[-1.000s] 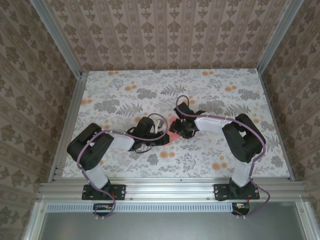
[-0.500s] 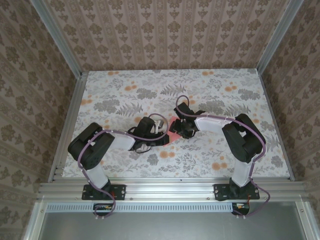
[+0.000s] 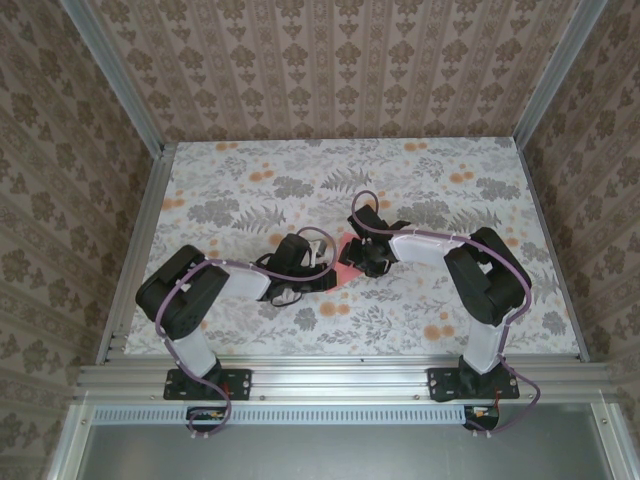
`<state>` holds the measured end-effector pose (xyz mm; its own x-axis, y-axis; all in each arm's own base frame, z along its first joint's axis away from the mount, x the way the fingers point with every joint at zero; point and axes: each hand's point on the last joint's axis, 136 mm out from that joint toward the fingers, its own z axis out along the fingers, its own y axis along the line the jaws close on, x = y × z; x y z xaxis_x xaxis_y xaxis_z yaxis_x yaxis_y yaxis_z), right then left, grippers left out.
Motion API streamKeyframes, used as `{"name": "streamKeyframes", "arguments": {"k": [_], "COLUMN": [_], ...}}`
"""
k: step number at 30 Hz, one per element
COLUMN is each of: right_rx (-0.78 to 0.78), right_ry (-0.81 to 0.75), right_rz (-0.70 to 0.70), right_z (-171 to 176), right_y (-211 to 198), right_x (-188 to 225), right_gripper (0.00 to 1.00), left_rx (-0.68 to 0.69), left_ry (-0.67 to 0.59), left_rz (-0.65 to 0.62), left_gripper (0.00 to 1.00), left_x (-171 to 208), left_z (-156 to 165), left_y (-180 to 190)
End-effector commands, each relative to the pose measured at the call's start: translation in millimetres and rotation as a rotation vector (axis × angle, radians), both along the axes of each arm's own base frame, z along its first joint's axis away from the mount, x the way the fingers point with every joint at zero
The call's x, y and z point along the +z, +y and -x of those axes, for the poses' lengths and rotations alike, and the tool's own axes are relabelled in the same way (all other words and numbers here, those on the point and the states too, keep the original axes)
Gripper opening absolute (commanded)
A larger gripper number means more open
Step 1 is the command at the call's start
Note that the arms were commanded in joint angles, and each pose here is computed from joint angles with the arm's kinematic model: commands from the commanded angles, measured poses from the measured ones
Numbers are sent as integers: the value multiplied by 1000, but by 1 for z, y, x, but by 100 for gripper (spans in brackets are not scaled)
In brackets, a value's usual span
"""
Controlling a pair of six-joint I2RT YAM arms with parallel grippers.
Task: Fold a paper plane with a square sheet of paper (pick it up from the middle)
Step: Fourth fold the wing at the center of the table.
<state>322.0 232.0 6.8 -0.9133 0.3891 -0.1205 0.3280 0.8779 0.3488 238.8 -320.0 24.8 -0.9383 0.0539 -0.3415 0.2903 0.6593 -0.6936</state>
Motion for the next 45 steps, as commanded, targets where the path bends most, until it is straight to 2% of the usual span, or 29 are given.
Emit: {"name": "streamKeyframes", "arguments": {"k": [1,8,12,17,25,35,45], "right_rx": [-32,-19,-6,-4,1,1,-16], "right_ry": [306,338,343,354,367,400,435], "right_rz": [371,446,489,519,529,553,579], "right_z": [75,81,81,82,82,87,95], "right_y": [-85,-95,-98,-99,-97,-100,-106], "right_x": [-87,-92,-92,-93,-96,-101,-109], "right_gripper": [56,55,56,55,58,63,63], "left_rx": [13,63,120,150,118,31,11], "left_ry": [27,-5,-30,-53,-32,-36,-37], "left_rz": [-43,94,97,84,77,85,96], "left_gripper": [13,13,13,13,14,14,14], "left_x": [-9,35,46,50,43,41,37], "left_z": [4,-8,-12,-12,-6,3,1], "left_y": [8,6,17,26,23,0,-16]}}
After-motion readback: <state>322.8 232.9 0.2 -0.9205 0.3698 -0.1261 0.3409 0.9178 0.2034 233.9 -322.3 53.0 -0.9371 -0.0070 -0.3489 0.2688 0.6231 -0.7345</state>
